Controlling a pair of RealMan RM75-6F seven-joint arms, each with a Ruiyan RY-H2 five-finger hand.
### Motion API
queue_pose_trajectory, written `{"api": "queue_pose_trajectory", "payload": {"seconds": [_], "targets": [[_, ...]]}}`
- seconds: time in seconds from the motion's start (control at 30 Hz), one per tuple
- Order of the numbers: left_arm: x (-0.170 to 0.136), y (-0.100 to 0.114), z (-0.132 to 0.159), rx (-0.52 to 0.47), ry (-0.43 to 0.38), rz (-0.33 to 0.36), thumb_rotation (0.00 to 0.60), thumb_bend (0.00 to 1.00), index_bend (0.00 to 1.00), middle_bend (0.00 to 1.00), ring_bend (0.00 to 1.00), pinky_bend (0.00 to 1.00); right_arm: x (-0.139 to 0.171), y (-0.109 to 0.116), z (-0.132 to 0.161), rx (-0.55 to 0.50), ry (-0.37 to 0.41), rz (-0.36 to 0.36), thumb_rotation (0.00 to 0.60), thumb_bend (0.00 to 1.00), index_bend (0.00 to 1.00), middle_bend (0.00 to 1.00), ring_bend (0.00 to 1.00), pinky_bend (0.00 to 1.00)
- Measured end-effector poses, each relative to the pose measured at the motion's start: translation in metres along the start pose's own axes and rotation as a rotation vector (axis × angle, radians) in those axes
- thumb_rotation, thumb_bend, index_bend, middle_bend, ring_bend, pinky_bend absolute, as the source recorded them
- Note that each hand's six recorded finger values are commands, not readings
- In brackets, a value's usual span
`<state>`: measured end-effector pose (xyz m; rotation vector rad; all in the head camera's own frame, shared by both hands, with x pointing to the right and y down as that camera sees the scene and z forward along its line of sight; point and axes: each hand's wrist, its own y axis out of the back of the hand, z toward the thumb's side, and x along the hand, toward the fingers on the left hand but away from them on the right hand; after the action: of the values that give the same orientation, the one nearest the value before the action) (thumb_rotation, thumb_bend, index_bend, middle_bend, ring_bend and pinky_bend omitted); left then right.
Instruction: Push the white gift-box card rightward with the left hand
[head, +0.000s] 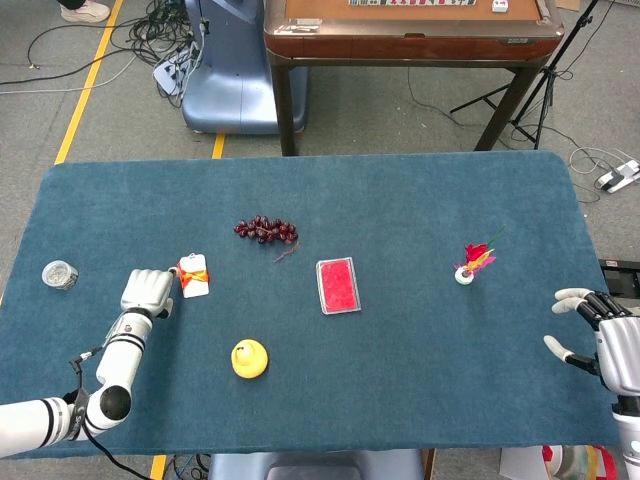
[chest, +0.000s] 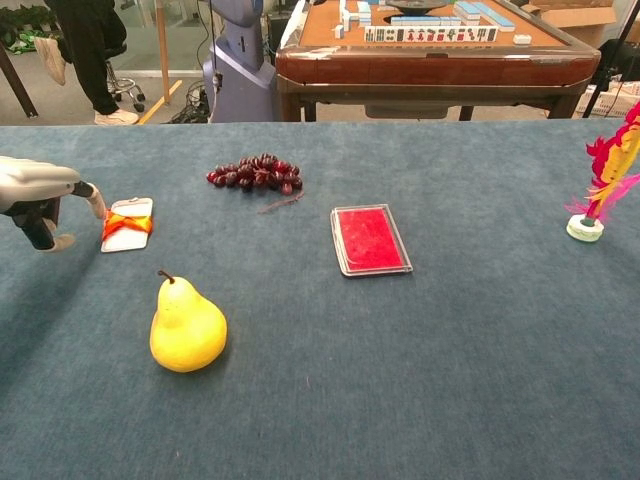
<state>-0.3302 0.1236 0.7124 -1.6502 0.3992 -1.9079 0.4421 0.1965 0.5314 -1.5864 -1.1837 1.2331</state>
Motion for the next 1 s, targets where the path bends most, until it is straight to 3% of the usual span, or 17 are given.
{"api": "queue_pose_trajectory", "payload": {"seconds": [1.0], "targets": [[-0.004, 0.005, 0.040, 0.002, -0.075, 0.010, 0.600, 0.48, 0.21, 1.00, 0.98, 1.00, 0.001, 0.003, -0.002, -0.007, -0.004, -0.004, 0.600, 0.05, 0.49, 0.39, 0.34, 0.59]]}}
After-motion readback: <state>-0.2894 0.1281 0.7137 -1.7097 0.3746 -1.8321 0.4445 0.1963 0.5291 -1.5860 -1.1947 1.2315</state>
